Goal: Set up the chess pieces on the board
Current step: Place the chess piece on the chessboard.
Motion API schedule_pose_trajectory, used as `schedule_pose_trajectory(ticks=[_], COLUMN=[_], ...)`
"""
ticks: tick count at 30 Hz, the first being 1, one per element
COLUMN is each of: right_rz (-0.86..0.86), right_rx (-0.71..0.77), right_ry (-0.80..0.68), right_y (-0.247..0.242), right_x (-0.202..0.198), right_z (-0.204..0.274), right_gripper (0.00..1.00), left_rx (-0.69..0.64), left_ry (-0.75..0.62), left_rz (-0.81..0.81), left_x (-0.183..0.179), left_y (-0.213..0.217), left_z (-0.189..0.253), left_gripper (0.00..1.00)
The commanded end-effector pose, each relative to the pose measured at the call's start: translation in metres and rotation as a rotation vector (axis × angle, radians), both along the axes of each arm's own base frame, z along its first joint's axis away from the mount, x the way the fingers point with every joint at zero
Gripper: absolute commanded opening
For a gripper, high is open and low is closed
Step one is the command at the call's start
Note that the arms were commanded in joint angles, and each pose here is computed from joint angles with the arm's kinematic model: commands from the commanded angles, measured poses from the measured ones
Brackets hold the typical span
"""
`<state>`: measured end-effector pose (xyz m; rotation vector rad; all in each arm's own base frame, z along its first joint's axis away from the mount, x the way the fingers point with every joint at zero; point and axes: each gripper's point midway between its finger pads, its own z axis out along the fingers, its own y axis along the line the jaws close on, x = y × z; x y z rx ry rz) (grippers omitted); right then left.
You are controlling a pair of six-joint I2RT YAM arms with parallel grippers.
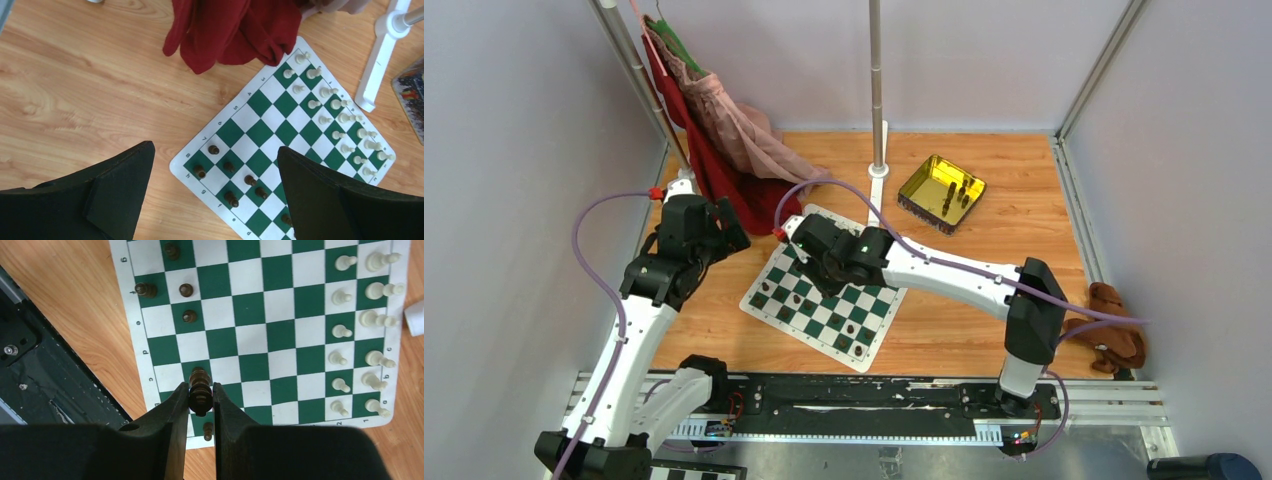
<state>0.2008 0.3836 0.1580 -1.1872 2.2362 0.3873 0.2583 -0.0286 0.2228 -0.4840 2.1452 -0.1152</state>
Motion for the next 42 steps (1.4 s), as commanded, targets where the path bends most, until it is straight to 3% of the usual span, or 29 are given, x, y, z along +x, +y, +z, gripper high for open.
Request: schedule_pose_trajectory(ticks=[1,26,42], right_rz=[0.084,0.271,0.296], right_rx=[-0.033,-0.066,-0.08], right_ry=[0.022,0.079,0.097], right_y=[0.011,0.034,0.045], right_x=[-0.017,-0.052,-0.054], right_z=[-0.004,-0.065,-0.087], right_gripper=[0.0,0.0,0.0], left_rx=[0.041,0.103,0.156], left_ry=[-0.016,-0.007,-0.015], left_rz=[0.074,0.162,0.19], left_x=[-0.005,-0.01,-0.009], left_y=[0.017,0.04,0.053], left_z=[0.006,0.002,0.009], left_gripper=[1.0,1.0,1.0])
